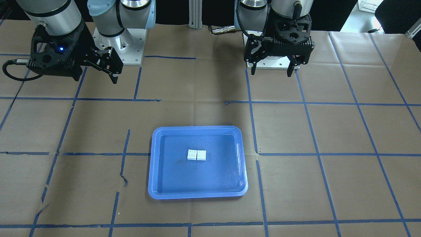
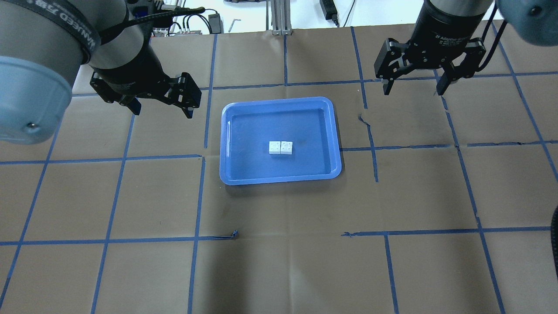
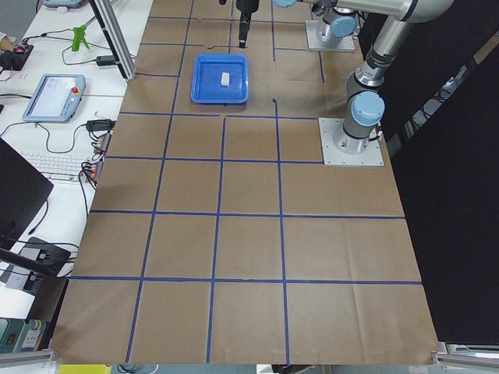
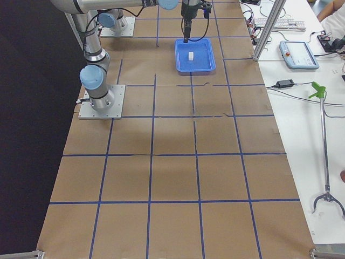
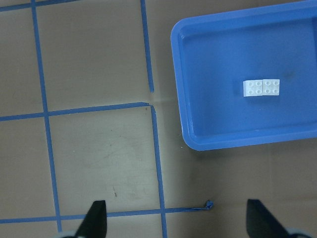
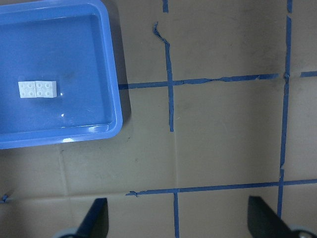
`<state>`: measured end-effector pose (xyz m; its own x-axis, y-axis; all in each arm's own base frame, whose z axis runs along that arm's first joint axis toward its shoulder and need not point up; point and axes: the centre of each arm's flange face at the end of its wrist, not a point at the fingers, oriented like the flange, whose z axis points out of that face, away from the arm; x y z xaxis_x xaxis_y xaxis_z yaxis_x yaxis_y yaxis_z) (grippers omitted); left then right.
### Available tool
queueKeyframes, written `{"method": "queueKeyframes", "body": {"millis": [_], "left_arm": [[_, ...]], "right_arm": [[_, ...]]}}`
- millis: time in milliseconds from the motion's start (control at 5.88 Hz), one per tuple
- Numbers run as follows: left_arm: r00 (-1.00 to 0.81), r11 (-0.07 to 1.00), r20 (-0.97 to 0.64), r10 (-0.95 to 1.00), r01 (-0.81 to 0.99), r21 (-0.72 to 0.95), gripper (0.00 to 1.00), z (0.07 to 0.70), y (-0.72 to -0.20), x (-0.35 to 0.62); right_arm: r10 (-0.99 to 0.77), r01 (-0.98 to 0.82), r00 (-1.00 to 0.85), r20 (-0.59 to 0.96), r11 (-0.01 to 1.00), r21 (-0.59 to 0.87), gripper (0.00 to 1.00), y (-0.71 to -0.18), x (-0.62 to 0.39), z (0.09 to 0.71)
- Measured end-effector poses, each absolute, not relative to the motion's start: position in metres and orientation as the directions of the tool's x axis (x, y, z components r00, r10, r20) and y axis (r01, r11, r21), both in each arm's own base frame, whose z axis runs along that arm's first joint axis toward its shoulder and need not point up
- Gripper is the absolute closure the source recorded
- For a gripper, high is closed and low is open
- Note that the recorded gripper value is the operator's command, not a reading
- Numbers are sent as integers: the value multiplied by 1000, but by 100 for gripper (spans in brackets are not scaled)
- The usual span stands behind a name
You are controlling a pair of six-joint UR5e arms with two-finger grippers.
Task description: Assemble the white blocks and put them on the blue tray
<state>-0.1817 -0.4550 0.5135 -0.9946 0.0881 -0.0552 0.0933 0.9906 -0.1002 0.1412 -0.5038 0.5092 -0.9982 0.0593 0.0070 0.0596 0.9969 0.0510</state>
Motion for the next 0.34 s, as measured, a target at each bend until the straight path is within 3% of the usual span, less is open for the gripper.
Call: {"method": "queueKeyframes", "body": {"millis": [340], "left_arm": [[-995,990,-55,85,91,-106,1,514,-456,-181]], "right_arm": [[61,61,-998,8,997,47,0,-504,142,510]]}}
